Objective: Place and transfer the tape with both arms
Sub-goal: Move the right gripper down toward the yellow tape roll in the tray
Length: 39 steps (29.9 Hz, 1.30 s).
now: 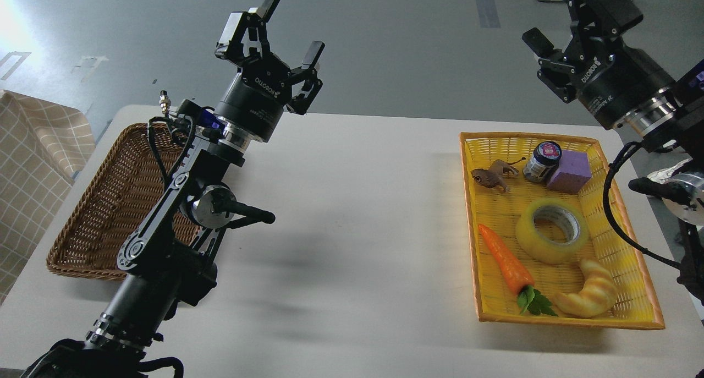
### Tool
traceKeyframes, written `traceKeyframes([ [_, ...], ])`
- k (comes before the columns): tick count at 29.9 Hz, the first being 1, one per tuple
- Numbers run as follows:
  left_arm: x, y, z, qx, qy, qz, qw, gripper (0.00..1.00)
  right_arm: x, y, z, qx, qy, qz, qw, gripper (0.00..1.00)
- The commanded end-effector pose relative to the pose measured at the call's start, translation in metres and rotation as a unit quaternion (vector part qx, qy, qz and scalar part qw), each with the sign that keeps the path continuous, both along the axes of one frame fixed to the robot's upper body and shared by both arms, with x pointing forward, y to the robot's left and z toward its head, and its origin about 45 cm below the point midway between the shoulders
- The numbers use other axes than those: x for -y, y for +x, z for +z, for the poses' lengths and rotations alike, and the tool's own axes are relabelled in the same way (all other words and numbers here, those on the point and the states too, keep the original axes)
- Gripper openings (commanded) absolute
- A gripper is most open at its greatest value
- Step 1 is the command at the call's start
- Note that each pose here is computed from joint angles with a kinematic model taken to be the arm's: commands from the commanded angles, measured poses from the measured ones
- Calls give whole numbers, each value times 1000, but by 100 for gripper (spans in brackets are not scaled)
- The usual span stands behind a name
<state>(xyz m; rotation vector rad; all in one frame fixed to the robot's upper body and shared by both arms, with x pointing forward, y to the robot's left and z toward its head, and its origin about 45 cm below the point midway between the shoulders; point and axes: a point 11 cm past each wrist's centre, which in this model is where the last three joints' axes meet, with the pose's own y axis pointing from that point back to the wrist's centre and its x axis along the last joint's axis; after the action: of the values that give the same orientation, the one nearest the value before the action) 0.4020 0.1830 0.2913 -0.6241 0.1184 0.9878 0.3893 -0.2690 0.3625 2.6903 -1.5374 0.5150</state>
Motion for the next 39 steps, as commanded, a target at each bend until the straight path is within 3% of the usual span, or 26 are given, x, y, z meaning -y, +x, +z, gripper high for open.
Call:
traceKeyframes([
  [1,0,0,1,1,0,0,1000,98,37,-4,2,-3,-70,-34,997,100],
  [11,2,1,3,5,6,-1,1000,98,95,-26,-24,-59,-169,-71,981,100],
  [14,2,1,2,3,9,-1,1000,98,119,-38,-43,-81,-255,-95,959,100],
  [20,2,1,3,4,10,-2,1000,98,129,-47,-65,-101,-295,-103,945,100],
  [39,3,3,7,7,10,-2,1000,98,165,-48,-32,-75,-289,-104,949,100],
])
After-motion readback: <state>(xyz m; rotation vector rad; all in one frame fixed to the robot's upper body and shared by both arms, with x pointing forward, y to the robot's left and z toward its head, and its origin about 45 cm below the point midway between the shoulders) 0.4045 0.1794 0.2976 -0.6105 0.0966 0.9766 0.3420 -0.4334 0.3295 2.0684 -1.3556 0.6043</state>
